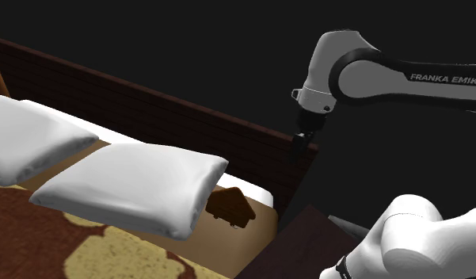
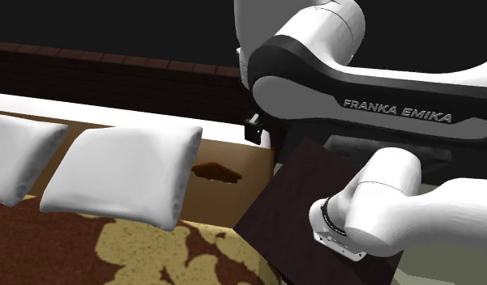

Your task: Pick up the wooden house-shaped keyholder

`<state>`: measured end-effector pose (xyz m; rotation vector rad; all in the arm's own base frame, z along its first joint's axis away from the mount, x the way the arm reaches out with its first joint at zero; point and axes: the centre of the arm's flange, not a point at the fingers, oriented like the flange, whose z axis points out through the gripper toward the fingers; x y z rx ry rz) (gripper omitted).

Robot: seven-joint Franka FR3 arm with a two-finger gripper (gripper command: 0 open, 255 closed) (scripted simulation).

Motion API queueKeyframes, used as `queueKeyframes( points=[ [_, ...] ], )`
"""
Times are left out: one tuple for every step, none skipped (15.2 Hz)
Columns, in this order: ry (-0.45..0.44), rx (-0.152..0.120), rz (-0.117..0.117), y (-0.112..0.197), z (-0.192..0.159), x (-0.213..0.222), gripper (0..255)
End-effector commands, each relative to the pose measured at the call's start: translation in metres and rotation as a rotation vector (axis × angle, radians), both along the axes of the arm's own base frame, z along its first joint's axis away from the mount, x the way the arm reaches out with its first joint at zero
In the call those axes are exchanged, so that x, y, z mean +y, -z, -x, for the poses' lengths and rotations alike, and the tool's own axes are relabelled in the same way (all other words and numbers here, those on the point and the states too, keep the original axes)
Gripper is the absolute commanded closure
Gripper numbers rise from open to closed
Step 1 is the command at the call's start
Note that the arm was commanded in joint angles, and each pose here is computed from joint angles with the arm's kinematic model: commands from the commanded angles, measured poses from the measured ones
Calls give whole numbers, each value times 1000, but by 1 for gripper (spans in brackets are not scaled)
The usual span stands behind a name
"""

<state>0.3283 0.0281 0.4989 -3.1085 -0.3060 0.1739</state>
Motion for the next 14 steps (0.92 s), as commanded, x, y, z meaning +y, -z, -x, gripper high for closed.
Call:
queueKeyframes(
  points=[
    [-45,-22,2,14,-11,16,0],
    [-68,-32,3,22,-17,24,0],
    [-90,-41,4,29,-22,33,0],
    [-112,-51,4,37,-27,41,0],
    [-134,-60,5,44,-32,50,0],
    [-157,-70,6,52,-37,59,0],
    [-179,-79,7,59,-42,68,0],
    [-201,-89,8,67,-47,78,0],
    [-223,-98,9,74,-52,87,0],
    [-246,-108,10,81,-56,96,0],
    [-268,-117,11,88,-60,106,0],
    [-290,-127,12,96,-65,115,0],
    [-312,-136,13,103,-69,125,0],
    [-321,-140,13,105,-70,128,0]
  ],
)
